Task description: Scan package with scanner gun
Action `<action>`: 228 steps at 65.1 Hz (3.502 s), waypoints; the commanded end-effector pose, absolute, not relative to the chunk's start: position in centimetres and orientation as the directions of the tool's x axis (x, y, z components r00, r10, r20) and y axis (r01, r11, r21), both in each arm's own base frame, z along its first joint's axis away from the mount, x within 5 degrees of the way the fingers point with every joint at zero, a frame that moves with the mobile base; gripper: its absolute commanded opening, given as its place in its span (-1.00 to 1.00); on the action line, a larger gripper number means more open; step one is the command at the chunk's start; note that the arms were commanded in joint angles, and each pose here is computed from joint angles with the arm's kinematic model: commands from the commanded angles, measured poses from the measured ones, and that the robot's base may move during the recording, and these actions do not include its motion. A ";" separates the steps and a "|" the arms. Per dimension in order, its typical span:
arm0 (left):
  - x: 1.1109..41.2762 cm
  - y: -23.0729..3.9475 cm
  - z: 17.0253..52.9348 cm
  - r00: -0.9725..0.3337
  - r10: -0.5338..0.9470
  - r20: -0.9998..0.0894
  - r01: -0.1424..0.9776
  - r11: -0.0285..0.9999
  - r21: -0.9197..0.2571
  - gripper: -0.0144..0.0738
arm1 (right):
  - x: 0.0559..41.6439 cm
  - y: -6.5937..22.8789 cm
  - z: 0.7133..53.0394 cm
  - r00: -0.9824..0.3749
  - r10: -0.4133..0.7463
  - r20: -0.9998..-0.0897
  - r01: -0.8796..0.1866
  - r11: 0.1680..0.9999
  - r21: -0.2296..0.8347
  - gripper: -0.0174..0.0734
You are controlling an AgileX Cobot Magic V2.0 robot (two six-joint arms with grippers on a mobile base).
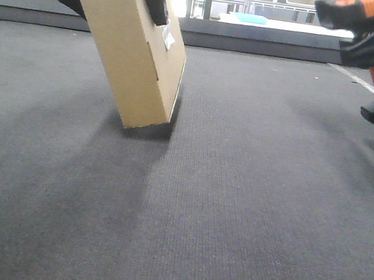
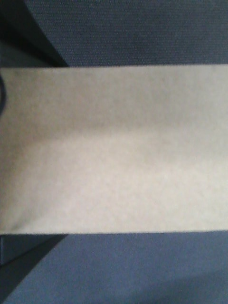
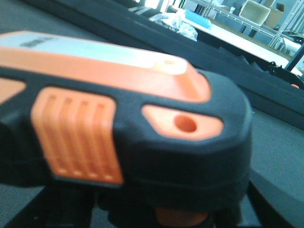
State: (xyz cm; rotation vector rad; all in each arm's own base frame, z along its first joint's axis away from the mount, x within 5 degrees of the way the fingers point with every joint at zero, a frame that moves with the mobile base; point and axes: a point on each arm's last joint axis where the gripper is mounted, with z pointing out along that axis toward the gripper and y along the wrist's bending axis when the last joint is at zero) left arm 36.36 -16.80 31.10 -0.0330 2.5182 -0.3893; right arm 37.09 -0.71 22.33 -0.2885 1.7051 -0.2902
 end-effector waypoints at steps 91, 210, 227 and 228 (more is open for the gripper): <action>36.3 -17.1 31.6 -0.816 -0.114 -0.567 0.075 0.951 -0.299 -0.36 | 33.3 -1.1 23.5 0.193 0.091 -0.977 0.056 0.993 0.103 -0.36; 36.3 -17.1 31.6 -0.815 -0.113 -0.568 0.075 0.952 -0.297 -0.36 | 33.5 0.0 17.6 0.089 0.203 -0.975 -0.060 0.978 0.198 0.33; 36.3 -17.1 31.6 -0.815 -0.111 -0.569 0.076 0.952 -0.295 -0.36 | 32.8 0.0 17.0 0.060 0.201 -0.978 -0.061 0.978 0.197 0.33; 36.3 -17.1 31.6 -0.815 -0.111 -0.569 0.076 0.952 -0.295 -0.36 | 32.7 0.0 17.0 0.057 0.201 -0.978 -0.061 0.978 0.198 0.33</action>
